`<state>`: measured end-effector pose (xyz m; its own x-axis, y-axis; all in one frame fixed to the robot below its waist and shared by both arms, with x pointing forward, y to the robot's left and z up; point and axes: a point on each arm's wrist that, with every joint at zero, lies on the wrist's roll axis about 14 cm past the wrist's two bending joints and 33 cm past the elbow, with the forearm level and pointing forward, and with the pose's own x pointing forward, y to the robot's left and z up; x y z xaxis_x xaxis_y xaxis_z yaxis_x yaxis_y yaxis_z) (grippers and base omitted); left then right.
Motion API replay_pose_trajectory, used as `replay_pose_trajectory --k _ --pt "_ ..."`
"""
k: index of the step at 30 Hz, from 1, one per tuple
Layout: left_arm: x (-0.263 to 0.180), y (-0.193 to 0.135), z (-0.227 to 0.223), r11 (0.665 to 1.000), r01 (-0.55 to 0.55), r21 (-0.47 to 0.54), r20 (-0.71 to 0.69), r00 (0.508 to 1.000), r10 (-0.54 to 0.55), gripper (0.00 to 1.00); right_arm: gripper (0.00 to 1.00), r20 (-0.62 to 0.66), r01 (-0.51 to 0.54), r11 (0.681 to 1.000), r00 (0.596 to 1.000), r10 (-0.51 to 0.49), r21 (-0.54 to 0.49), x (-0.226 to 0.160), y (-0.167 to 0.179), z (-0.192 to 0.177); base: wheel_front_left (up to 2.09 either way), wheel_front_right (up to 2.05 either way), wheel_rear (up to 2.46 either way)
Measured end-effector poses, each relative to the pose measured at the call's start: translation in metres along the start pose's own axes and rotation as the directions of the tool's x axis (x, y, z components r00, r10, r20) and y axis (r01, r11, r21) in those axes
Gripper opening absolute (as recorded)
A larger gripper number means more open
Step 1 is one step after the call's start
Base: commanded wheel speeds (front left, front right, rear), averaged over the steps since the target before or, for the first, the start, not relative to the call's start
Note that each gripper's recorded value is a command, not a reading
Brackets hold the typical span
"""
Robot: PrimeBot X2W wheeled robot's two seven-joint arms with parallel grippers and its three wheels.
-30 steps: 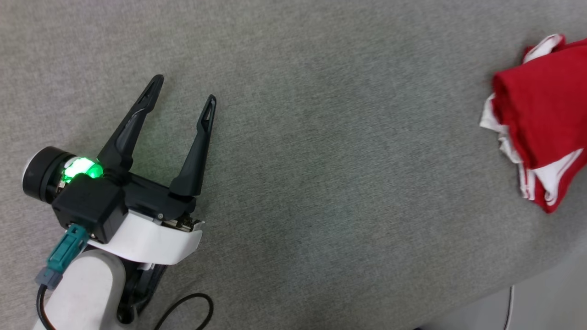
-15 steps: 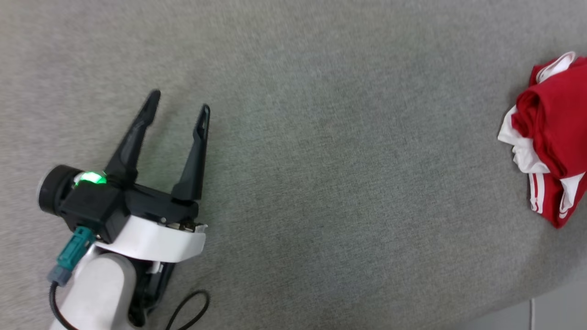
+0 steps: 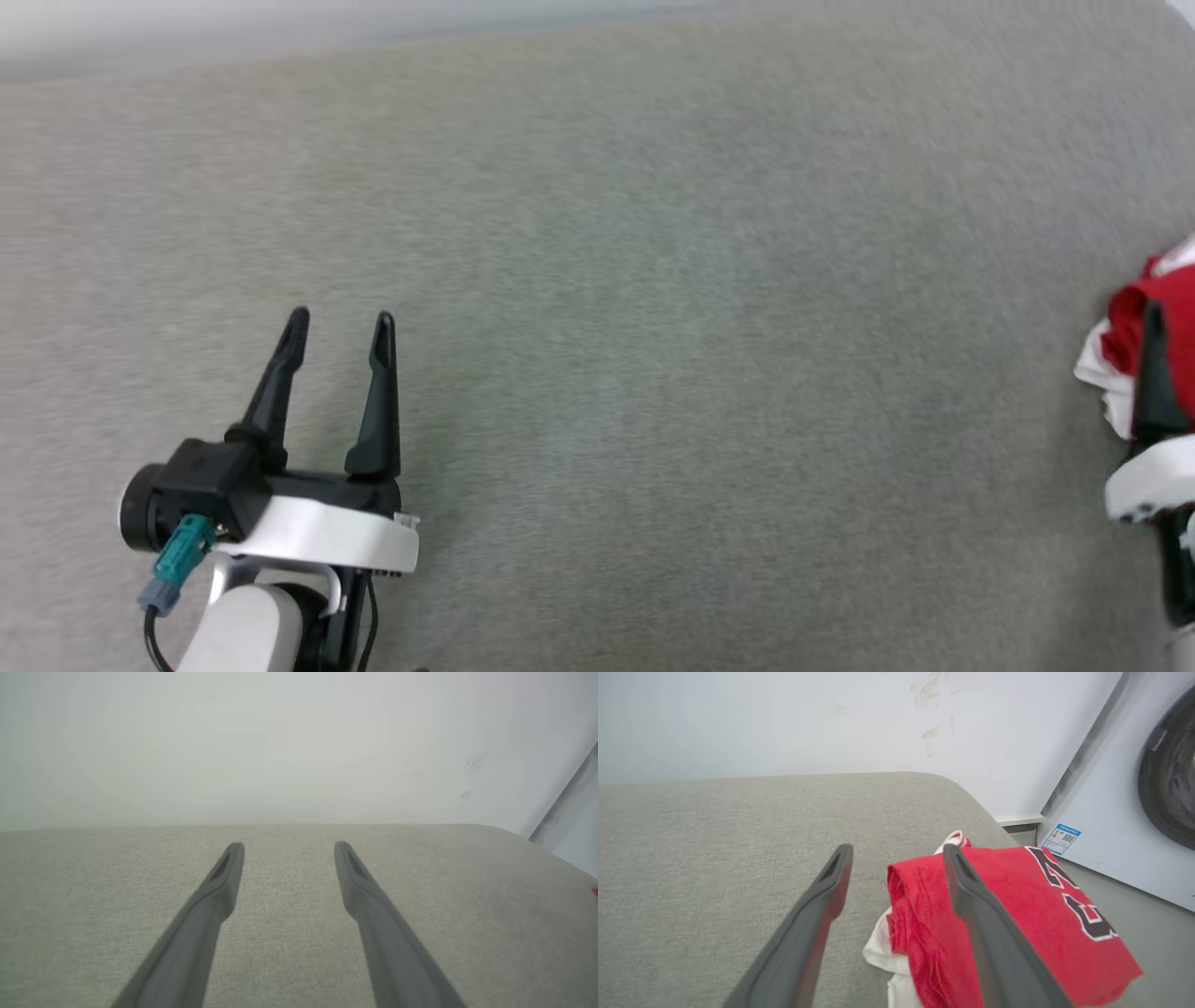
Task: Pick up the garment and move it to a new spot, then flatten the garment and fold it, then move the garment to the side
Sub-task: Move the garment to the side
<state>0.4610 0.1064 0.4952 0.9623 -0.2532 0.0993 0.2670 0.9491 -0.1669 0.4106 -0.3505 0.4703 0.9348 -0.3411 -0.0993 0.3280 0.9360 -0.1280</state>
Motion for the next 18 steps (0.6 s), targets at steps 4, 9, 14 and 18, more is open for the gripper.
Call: replay_pose_trajectory --k 4,9,14,18 --pt "-0.021 0.018 0.008 0.998 -0.065 0.020 -0.004 0.998 0.065 1.00 1.00 0.046 -0.085 0.996 0.995 0.083 0.033 -0.013 0.037 0.013 0.00 0.00 0.00" --pt "-0.048 0.031 0.022 0.992 -0.115 0.044 0.009 0.993 0.115 1.00 1.00 0.088 -0.203 0.976 0.977 0.196 0.078 -0.036 0.082 0.029 0.00 0.00 0.00" --pt "-0.072 0.037 0.035 0.988 -0.145 0.057 0.031 0.989 0.143 1.00 1.00 0.121 -0.267 0.958 0.959 0.255 0.103 -0.061 0.099 0.044 0.00 0.00 0.00" --pt "-0.092 0.036 0.038 0.986 -0.156 0.061 0.030 0.988 0.154 1.00 1.00 0.119 -0.294 0.951 0.952 0.283 0.095 -0.086 0.100 0.048 0.00 0.00 0.00"
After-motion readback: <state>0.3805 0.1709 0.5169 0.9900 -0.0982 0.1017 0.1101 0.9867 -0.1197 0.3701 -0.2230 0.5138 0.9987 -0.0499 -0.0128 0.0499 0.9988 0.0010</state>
